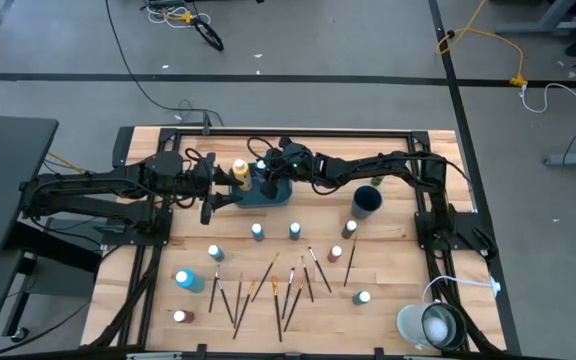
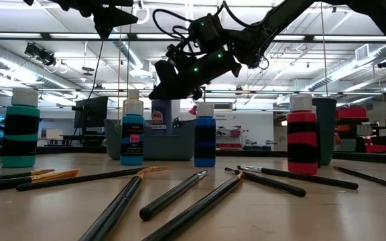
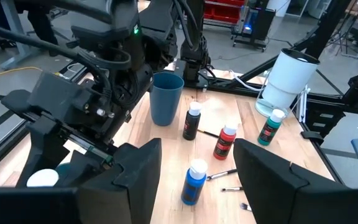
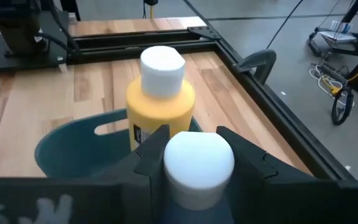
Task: Pick & Place Paint Supplies
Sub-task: Put the purple paint bottle into the blue bin, then put the big light blue paint bottle into the blue bin
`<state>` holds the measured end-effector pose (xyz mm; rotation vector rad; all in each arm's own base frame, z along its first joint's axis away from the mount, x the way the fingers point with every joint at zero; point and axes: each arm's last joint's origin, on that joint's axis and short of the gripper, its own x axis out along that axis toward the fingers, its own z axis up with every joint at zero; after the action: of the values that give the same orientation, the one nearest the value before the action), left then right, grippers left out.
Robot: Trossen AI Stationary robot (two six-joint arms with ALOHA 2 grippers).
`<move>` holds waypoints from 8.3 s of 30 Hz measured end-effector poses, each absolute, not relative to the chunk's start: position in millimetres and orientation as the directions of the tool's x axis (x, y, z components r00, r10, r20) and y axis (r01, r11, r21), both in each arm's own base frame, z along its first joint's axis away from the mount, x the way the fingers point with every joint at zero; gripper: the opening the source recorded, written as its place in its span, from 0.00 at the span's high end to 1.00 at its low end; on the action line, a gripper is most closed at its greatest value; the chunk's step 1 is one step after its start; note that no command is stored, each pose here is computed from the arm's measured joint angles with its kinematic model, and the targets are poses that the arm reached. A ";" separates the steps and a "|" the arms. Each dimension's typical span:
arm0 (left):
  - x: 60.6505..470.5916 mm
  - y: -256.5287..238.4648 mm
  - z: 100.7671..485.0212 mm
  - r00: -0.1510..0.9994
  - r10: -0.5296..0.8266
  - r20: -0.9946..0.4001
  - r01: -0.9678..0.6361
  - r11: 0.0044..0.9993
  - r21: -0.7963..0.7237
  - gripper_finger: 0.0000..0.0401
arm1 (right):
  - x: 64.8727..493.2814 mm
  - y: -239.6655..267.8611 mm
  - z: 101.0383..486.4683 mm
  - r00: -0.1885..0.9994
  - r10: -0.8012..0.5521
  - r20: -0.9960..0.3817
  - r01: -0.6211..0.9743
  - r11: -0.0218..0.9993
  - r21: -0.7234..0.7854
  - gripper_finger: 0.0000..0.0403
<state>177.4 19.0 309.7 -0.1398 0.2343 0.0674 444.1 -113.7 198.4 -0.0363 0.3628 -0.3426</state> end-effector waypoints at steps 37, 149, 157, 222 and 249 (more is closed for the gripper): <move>177.8 -0.6 307.1 0.962 -0.085 -0.261 0.053 0.991 -0.125 0.48 | 415.9 -71.0 268.2 0.895 -0.261 -0.362 0.206 0.961 -0.184 0.50; 86.4 -87.2 184.5 0.739 -0.599 -0.307 0.567 0.800 -0.195 0.59 | 409.6 -15.9 282.9 0.914 -0.142 -0.381 0.070 0.978 -0.198 0.52; 86.1 -87.2 184.3 0.734 -0.603 -0.312 0.598 0.792 -0.124 0.70 | 410.2 -15.9 284.4 0.920 -0.143 -0.366 0.073 0.978 -0.198 0.52; 221.0 3.1 206.9 0.674 0.689 -0.267 -0.720 0.693 -0.028 0.69 | 364.1 -16.5 324.7 0.852 -0.287 -0.438 0.170 0.942 -0.288 0.52; 229.5 19.1 185.1 0.572 0.754 -0.323 -0.795 0.607 0.009 0.64 | 363.2 -16.5 323.1 0.843 -0.287 -0.455 0.164 0.942 -0.291 0.52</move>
<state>229.5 19.1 185.1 -0.1429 0.3091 0.9116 363.2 -16.5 323.1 -0.2467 0.5165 -0.2406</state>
